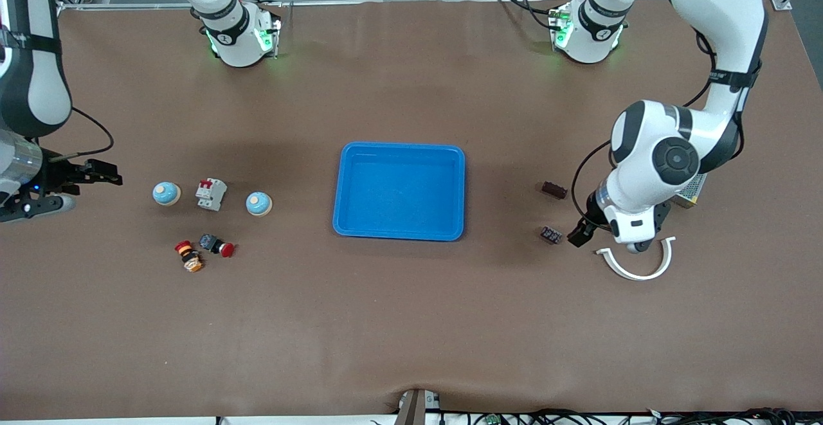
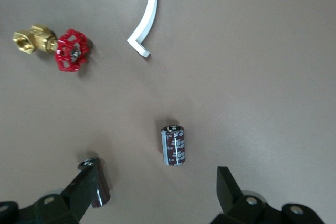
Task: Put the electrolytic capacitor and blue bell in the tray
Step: 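Lower the left gripper over a capacitor while the right gripper lowers over a bell, then close the left gripper on the capacitor while the right gripper grasps the bell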
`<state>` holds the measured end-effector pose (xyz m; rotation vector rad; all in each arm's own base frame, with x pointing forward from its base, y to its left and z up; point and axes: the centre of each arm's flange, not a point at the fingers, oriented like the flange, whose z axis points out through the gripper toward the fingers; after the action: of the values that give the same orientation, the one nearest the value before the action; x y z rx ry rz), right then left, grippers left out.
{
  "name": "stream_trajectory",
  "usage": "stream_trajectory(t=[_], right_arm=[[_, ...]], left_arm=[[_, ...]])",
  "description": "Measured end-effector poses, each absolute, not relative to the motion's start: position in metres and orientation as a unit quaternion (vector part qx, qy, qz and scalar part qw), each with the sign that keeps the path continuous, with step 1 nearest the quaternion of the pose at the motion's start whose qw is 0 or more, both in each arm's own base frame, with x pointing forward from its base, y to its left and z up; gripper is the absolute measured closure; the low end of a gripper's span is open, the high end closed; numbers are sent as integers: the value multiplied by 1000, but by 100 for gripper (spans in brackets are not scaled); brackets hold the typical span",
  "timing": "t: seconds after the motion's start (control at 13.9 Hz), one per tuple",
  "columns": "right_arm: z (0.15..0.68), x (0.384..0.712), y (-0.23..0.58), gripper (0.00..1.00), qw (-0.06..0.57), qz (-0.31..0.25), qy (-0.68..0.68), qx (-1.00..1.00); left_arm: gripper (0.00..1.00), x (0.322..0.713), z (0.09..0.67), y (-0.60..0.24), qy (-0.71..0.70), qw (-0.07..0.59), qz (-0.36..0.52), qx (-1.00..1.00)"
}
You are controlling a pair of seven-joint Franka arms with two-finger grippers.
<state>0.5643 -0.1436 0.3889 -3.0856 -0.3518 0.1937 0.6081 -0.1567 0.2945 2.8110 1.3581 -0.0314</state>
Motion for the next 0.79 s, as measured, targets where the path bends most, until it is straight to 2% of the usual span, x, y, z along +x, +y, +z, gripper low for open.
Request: stream_trajectory(t=[0.36,0.79], right_arm=[[353,547,-155,0,18,63,-121,-990],[320,530,-163,0,20,62,-138,-988]], left_arm=[[0,624,241,-170,438,-6,-25,899],[0,630,196,-171,474,9,-17,880]])
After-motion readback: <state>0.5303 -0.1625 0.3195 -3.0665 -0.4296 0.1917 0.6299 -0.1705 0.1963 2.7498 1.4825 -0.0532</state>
